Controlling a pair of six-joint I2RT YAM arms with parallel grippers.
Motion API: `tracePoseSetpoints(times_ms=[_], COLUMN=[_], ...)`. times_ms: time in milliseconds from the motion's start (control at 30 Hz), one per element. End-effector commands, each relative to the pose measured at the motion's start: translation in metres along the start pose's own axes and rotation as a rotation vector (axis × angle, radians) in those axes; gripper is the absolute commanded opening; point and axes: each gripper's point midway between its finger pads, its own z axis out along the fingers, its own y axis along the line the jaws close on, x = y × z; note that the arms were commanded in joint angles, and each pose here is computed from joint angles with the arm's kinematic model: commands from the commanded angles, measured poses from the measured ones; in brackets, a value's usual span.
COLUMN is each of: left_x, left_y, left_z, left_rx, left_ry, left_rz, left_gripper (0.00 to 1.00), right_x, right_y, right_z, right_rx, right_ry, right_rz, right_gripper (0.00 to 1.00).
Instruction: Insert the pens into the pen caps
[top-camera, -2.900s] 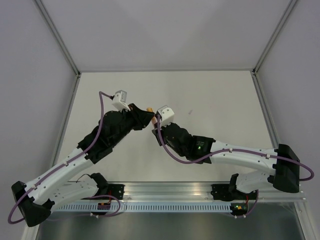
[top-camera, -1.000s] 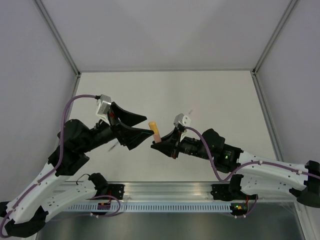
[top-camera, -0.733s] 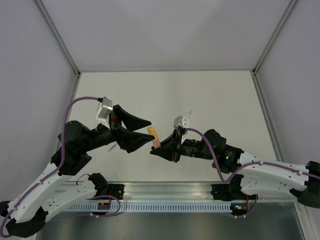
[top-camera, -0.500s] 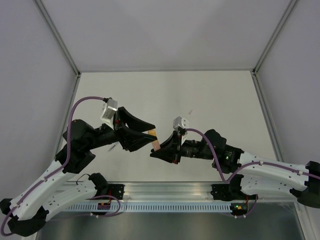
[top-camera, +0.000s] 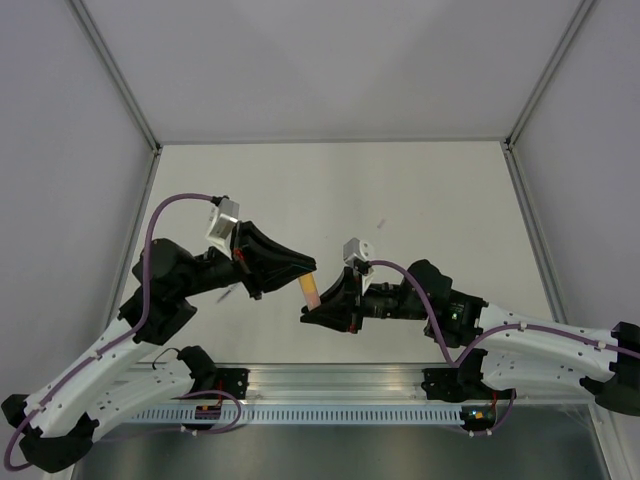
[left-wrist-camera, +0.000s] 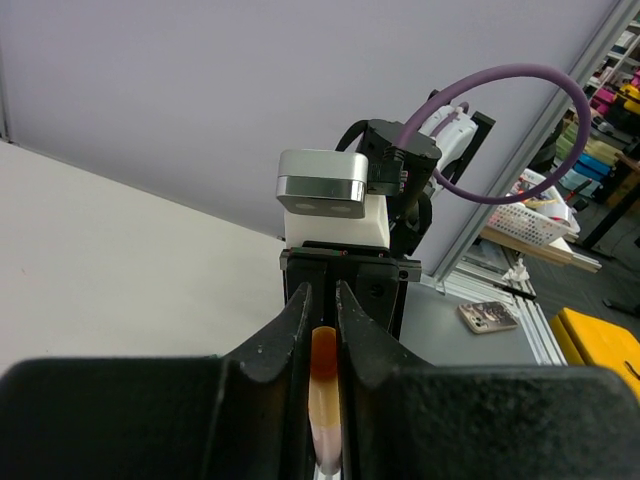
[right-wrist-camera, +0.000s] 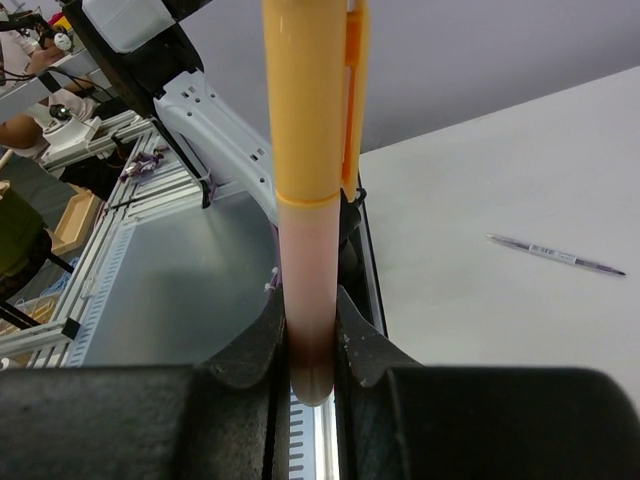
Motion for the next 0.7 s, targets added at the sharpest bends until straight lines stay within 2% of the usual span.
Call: tracePoseSetpoints(times_ms=[0,233,667], left_x=[0.028,0.042,0.066], left_y=[-0.014,-0.013,-0.004], left_z=[-0.004,-0.006,-0.014], left_rx=[0.094,0.105,0.08], left_ry=[0.105,0.136,0.154], left_rz=[-0.054,-0.089,-0.102], left_gripper=[0.02,0.02,0.02], right_x=[-0.048,-0.06,-0.128], right_y=[0.004,-0.005,-0.011], right_z=[0.001,0.001,-0.006], right_rx=[0.021,0.08,0.2], right_ry=[-0.146,-0.176,-0.312], right_rz=[-0.017,-0.033,-0.086], right_gripper=[0.0,0.0,0.0])
